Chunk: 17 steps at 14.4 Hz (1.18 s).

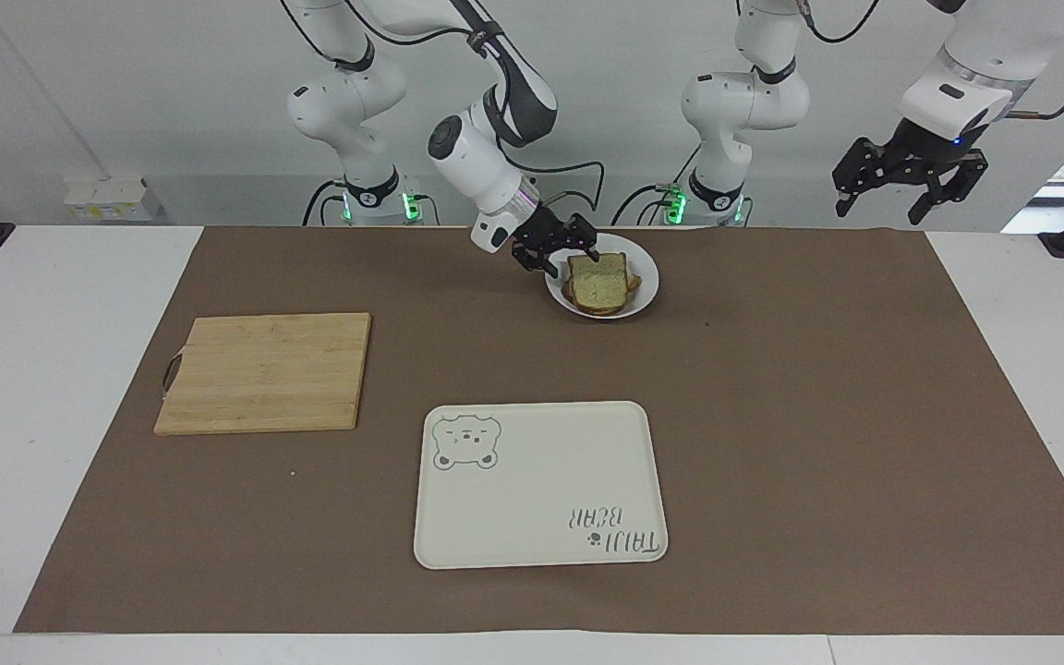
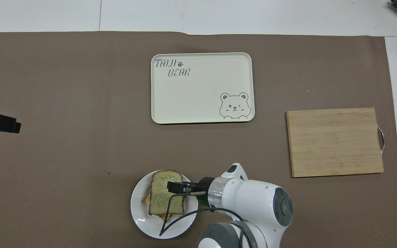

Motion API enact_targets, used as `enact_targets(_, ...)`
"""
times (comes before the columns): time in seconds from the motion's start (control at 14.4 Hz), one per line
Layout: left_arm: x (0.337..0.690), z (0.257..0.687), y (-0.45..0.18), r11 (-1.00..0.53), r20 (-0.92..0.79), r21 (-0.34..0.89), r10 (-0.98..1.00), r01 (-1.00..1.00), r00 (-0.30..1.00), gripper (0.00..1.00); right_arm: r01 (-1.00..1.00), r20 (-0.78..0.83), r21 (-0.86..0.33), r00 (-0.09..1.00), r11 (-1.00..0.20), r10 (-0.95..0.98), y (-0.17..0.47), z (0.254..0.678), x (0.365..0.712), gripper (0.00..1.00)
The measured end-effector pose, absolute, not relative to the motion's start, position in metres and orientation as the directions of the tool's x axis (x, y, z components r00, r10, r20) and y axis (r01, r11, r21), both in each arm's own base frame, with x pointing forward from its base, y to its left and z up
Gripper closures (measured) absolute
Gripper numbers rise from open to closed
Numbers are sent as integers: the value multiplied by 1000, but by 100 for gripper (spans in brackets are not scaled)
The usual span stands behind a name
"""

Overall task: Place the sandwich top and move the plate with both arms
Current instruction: 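Lower the bread onto the egg and open the right gripper, then withdraw the right gripper to the board while the left gripper reaches in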

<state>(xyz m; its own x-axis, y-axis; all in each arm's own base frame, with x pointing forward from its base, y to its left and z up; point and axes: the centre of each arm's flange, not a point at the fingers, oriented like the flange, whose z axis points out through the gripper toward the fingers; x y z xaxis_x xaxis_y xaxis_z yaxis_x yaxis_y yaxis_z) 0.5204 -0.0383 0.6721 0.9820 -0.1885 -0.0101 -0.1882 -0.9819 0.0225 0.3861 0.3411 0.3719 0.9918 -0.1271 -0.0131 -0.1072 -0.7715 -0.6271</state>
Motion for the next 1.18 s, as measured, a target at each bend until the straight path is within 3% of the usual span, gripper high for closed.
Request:
enact_targets(0.63,520,672,-41,-981,-10,22,-194,-194,981,0,83,84,-519,995,-851,46,268,473,499,0)
enact_targets(1.18,520,672,-43,-980,-10,22,-196,-195,981,0,139,56,-219,990,-966,129,159,539,547,0)
